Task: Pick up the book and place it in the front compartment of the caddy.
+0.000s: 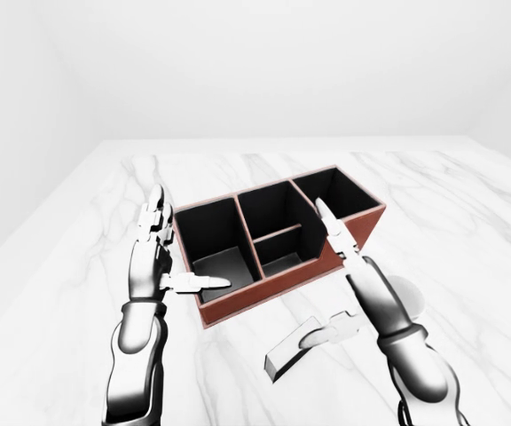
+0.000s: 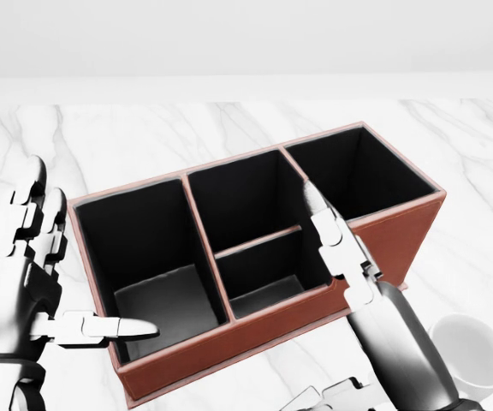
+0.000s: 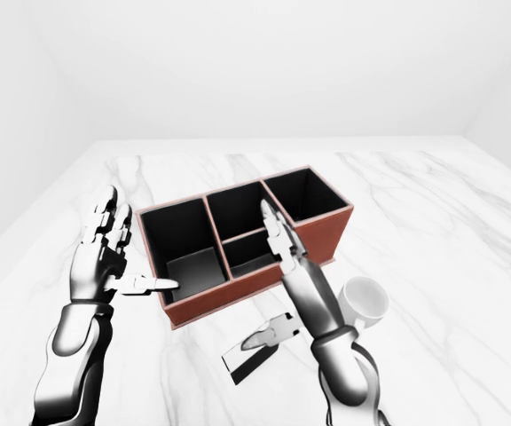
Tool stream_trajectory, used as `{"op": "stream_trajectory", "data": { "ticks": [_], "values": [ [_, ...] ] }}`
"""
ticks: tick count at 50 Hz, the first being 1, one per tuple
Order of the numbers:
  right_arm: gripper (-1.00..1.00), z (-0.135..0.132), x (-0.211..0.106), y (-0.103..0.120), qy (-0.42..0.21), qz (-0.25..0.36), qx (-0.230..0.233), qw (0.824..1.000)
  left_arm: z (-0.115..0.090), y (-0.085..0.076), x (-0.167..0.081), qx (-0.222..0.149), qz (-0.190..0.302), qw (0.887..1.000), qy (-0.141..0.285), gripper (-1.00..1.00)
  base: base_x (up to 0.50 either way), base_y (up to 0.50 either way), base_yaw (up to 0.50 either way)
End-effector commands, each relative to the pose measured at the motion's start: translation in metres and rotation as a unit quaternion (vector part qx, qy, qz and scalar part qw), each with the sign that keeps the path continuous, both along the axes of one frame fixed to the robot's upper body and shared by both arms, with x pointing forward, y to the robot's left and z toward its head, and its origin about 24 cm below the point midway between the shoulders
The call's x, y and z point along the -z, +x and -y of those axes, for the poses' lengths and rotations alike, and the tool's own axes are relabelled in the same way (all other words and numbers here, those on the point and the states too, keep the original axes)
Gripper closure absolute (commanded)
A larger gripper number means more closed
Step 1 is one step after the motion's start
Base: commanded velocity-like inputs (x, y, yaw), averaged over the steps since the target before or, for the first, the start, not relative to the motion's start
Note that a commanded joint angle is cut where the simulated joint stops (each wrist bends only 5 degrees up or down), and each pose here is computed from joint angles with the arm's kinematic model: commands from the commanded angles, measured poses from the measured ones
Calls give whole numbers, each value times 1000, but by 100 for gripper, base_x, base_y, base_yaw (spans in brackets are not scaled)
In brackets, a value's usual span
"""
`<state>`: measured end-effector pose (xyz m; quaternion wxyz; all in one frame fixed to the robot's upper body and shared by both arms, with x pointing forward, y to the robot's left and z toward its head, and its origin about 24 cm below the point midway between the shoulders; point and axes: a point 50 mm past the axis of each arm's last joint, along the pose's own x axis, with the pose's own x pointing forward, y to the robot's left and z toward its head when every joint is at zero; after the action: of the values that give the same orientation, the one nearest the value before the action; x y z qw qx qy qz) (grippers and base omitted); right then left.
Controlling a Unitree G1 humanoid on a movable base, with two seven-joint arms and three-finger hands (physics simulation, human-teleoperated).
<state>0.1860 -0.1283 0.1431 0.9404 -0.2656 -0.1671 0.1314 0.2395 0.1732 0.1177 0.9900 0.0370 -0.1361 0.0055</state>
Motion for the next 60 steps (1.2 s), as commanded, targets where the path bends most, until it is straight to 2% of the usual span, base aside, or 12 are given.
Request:
{"op": "stream_trajectory", "data": {
  "ticks": [1,32,60],
  "values": [
    [-100,-3,5,-4,-21,-12,0,1000,0,0,0,-1,1,1000,0,-100,0,0,0],
    [-100,-8,25,-12,-67,-51,10,996,0,-1,-3,0,6,1000,1,-100,0,0,0],
    [-100,-15,30,-17,-131,-9,12,991,0,-1,-2,0,5,1000,1,-100,0,0,0]
  ]
}}
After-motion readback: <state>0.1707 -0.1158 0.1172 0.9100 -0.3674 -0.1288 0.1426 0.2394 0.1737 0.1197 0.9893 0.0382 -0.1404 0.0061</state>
